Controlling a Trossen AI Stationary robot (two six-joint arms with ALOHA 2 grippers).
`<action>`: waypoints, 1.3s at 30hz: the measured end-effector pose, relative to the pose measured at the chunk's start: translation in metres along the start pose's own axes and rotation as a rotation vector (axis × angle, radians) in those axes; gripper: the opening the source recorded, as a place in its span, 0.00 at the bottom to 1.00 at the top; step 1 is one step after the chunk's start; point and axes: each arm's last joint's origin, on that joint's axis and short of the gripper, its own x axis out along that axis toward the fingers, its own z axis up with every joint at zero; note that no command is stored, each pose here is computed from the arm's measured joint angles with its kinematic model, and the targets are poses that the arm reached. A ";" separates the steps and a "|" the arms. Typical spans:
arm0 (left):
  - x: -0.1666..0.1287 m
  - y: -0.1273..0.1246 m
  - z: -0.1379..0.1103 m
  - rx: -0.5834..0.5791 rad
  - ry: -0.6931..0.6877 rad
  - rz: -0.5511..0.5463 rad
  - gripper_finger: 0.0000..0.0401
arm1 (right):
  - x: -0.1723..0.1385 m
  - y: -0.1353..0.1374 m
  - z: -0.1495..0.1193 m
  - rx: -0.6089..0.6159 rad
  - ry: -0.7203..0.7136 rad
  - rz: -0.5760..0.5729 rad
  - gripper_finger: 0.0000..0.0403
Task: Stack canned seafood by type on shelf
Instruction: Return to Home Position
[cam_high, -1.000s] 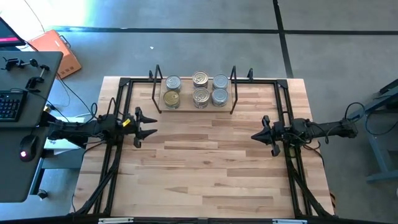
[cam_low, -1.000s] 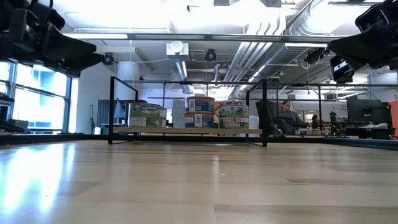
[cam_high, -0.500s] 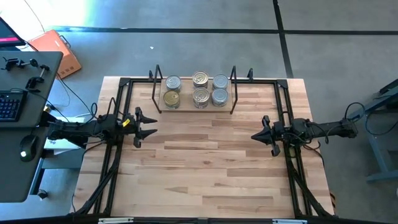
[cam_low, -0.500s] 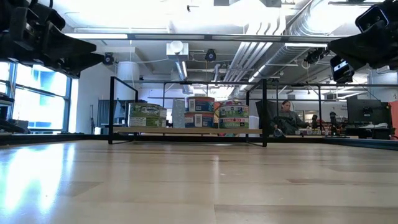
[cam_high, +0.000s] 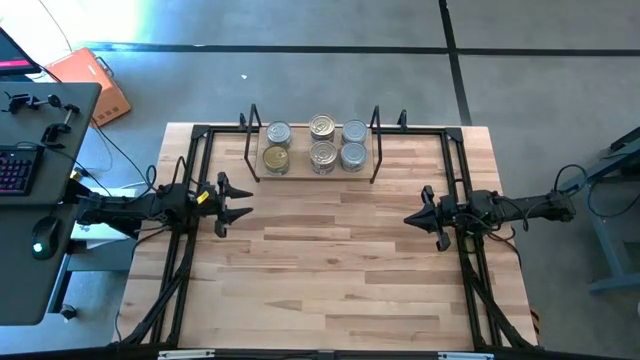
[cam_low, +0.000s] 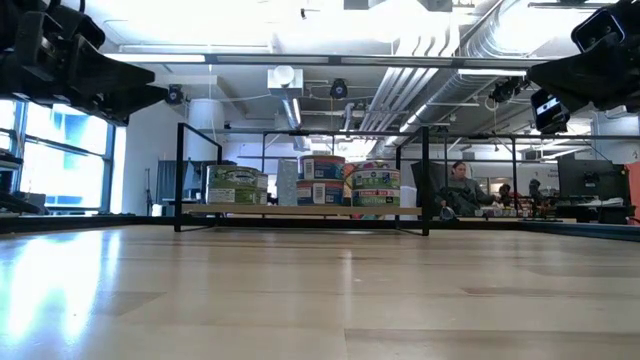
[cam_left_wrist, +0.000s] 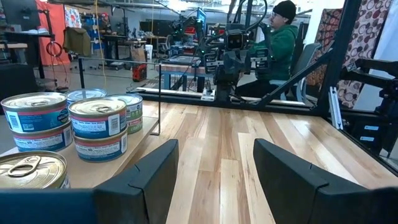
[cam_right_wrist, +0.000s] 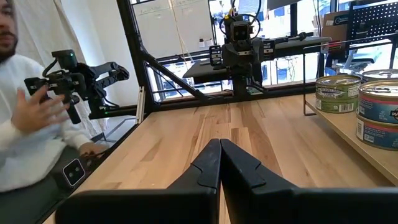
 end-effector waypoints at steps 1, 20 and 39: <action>0.000 0.000 0.000 0.000 0.000 0.000 0.50 | 0.000 0.000 0.000 0.000 0.000 0.000 0.00; 0.001 0.000 0.000 -0.024 0.005 0.017 0.50 | 0.000 0.000 0.000 0.000 0.000 0.000 0.00; 0.001 -0.002 -0.002 0.118 0.019 -0.064 0.18 | 0.000 0.000 0.000 0.000 0.000 0.000 0.00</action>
